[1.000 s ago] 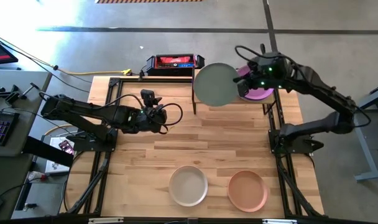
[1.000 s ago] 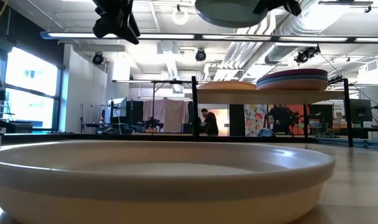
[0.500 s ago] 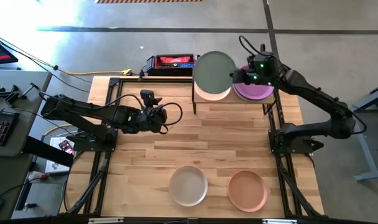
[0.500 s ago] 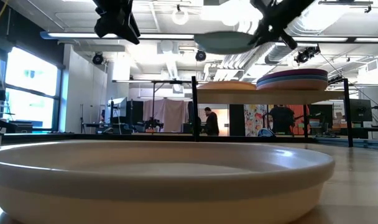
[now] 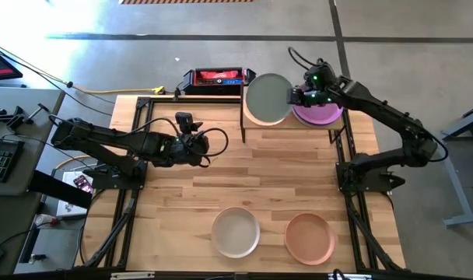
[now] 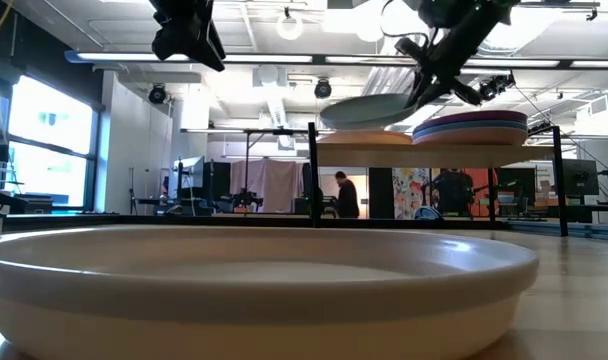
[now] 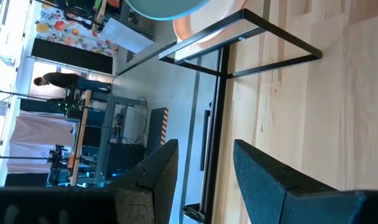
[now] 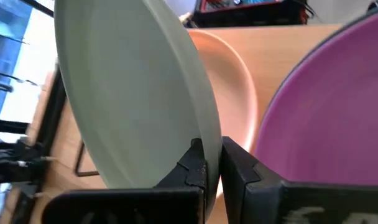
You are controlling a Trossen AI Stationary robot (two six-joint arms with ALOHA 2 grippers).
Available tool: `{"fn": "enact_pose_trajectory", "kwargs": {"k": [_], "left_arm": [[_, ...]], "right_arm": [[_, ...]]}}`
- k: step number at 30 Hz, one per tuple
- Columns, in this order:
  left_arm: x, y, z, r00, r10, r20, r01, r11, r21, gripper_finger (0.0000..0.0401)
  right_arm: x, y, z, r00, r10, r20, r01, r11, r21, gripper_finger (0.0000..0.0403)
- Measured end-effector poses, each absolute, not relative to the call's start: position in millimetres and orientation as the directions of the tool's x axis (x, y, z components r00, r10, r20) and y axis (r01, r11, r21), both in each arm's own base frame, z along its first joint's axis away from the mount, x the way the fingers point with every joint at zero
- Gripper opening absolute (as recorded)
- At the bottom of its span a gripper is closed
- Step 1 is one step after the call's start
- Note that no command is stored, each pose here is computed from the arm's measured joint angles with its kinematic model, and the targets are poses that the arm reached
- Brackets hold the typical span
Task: Place and stack plates onto a shelf
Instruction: Stack the light blue plate on top of the yellow plate on the shelf
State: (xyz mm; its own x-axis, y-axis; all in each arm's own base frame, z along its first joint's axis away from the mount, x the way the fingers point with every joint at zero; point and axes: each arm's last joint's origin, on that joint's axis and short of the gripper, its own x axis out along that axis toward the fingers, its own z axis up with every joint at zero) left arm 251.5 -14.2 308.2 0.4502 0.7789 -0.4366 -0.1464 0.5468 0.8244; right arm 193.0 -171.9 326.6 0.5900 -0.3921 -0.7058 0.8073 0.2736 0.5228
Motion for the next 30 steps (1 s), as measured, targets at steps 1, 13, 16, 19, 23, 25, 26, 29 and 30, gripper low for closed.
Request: {"fn": "enact_pose_trajectory", "kwargs": {"k": [1,13,16,19,23,25,26,29,30], "left_arm": [[251.5,-14.2,308.2,0.45,0.779,-0.437,-0.146,0.547,0.824,0.0142],[251.5,-14.3,308.3,0.451,0.779,-0.437,-0.146,0.547,0.824,0.0142],[251.5,-14.2,308.2,0.45,0.779,-0.437,-0.146,0.547,0.824,0.0142],[251.5,-14.2,308.3,0.45,0.779,-0.437,-0.146,0.547,0.824,0.0142],[251.5,-14.3,308.2,0.451,0.778,-0.437,-0.146,0.547,0.824,0.0142],[251.5,-14.3,308.3,0.451,0.778,-0.437,-0.146,0.547,0.824,0.0142],[251.5,-14.2,308.2,0.45,0.778,-0.437,-0.146,0.547,0.824,0.0142],[251.5,-14.2,308.3,0.451,0.778,-0.437,-0.146,0.547,0.824,0.0142],[251.5,-14.2,308.2,0.45,0.778,-0.437,-0.146,0.547,0.824,0.0142]], "right_arm": [[193.9,-172.9,324.9,0.586,-0.388,-0.712,0.811,0.272,0.518,0.0002],[203.6,-182.4,313.2,0.557,-0.391,-0.733,0.83,0.242,0.502,0.0002],[203.4,-182.5,313.3,0.553,-0.396,-0.733,0.833,0.233,0.502,0.0003],[203.4,-182.5,313.3,0.553,-0.396,-0.733,0.832,0.219,0.509,0.0008],[203.5,-182.4,313.3,0.552,-0.398,-0.733,0.832,0.2,0.518,0.0012],[203.5,-182.5,313.3,0.551,-0.399,-0.733,0.832,0.188,0.523,0.0013],[203.5,-182.5,313.3,0.55,-0.4,-0.733,0.832,0.186,0.523,0.0013],[203.3,-182.6,313.3,0.547,-0.404,-0.733,0.834,0.191,0.517,0.0014],[203.2,-182.8,313.3,0.541,-0.411,-0.734,0.838,0.19,0.512,0.0014]]}}
